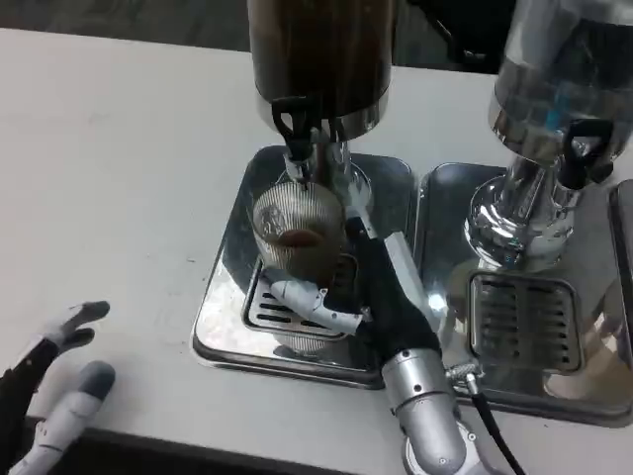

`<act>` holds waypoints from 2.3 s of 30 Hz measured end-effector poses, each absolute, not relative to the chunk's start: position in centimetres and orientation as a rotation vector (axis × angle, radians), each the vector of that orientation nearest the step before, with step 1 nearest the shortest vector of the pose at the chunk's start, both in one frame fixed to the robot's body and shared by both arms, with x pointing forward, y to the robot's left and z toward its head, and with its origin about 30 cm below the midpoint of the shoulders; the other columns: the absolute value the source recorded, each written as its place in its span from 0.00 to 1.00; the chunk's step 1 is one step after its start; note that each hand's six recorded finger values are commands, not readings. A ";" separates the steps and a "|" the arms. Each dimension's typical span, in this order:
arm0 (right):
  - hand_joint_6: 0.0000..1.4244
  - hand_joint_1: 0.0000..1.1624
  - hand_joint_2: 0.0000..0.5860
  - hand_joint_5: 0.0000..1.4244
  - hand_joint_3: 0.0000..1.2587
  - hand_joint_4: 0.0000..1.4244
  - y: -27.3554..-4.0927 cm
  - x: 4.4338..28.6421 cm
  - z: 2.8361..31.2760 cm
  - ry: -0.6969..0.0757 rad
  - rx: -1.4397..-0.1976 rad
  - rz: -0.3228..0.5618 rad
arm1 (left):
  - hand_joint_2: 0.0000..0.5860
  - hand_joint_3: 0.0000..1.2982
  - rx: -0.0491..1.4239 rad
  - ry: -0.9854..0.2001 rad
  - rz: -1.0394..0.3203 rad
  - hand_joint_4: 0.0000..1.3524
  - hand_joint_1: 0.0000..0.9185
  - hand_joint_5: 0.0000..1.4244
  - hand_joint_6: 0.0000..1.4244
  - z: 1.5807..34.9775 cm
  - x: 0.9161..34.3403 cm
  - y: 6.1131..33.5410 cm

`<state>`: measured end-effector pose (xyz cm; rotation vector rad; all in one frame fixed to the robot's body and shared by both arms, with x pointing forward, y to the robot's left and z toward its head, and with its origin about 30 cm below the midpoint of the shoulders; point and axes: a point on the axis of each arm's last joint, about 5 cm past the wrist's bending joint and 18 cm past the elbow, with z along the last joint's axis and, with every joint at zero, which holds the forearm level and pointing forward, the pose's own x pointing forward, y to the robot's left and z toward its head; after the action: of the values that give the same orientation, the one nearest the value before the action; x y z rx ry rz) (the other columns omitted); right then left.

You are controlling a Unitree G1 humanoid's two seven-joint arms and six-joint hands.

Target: Grasp the cup under the faucet to collect the drink, then remove the cup.

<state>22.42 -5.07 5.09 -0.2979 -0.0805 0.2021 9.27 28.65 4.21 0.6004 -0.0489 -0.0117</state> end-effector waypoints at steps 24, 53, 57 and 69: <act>0.26 0.80 0.29 0.23 0.08 0.19 -4.2 22.7 5.2 -0.085 -0.302 0.201 | 0.26 0.21 0.595 -0.044 0.011 0.12 0.00 0.15 0.03 4.2 8.7 28.7; 0.66 0.92 0.28 0.52 0.47 0.43 -3.7 22.9 5.1 -0.121 -0.292 0.090 | 0.26 0.25 0.593 -0.039 0.027 0.17 0.00 0.15 0.03 4.3 8.1 28.6; 0.72 0.92 0.26 0.55 0.49 0.45 -3.7 22.9 5.1 -0.126 -0.294 0.083 | 0.26 0.25 0.591 -0.042 0.027 0.17 0.00 0.15 0.03 4.3 8.2 28.6; 0.82 0.92 0.21 0.59 0.53 0.50 -3.5 23.0 5.5 -0.184 -0.321 0.084 | 0.26 0.25 0.574 -0.061 0.020 0.17 0.00 0.16 0.03 4.2 8.8 28.1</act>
<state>22.96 -3.46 5.55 -0.3209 -0.1837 0.0837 8.81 28.09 4.21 0.5741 -0.0606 0.0200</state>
